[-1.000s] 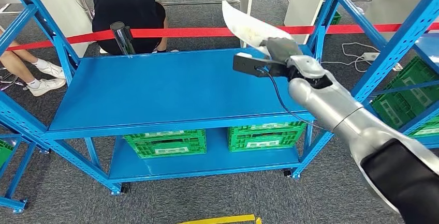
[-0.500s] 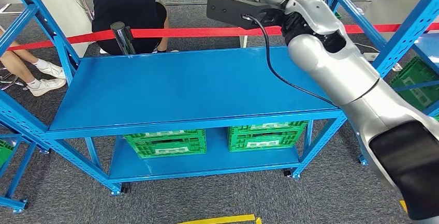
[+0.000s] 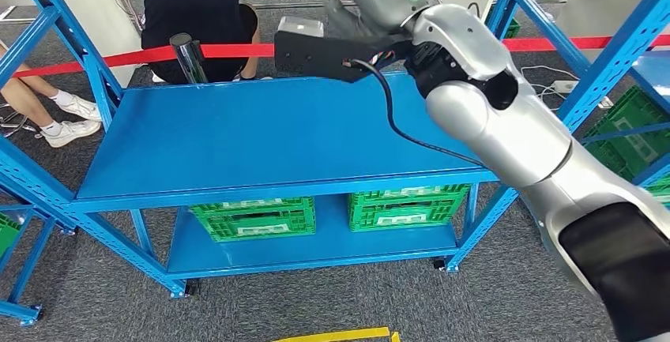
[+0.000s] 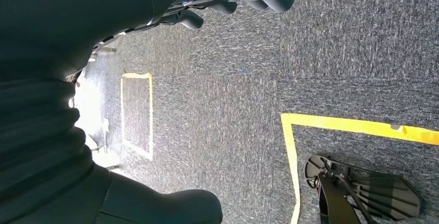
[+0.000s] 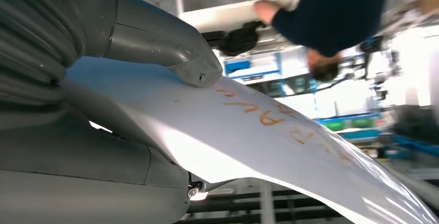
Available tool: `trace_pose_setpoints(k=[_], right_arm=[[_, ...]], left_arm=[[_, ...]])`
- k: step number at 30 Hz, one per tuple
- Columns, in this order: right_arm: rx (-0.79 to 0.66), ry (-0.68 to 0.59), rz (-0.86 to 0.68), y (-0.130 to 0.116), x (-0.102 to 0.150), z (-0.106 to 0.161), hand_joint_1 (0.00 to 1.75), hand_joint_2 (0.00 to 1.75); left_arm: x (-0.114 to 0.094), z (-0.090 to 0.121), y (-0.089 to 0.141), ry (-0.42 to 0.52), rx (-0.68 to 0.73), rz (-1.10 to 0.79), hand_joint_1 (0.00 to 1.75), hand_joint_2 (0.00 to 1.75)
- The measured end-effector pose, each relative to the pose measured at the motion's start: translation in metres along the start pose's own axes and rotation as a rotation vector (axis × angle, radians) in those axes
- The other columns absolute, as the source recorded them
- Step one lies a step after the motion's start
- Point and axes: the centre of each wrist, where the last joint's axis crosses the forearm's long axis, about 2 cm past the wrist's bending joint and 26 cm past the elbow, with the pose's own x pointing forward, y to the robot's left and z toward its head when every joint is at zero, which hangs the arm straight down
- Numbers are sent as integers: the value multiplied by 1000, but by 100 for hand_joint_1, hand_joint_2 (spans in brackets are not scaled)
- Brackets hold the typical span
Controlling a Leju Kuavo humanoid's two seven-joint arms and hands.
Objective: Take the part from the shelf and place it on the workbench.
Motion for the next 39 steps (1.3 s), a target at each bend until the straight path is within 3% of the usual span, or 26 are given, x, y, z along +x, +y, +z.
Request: trace_pose_setpoints(k=[10, 20, 39], right_arm=[[14, -129, -65, 47, 29, 23, 175, 175], [2, -221, -77, 50, 50, 28, 175, 175], [17, -240, -96, 72, 58, 38, 175, 175]], left_arm=[[-6, 1, -4, 20, -7, 4, 0, 175], [-5, 2, -8, 40, -15, 23, 0, 175], [0, 3, -10, 22, -19, 17, 0, 175]])
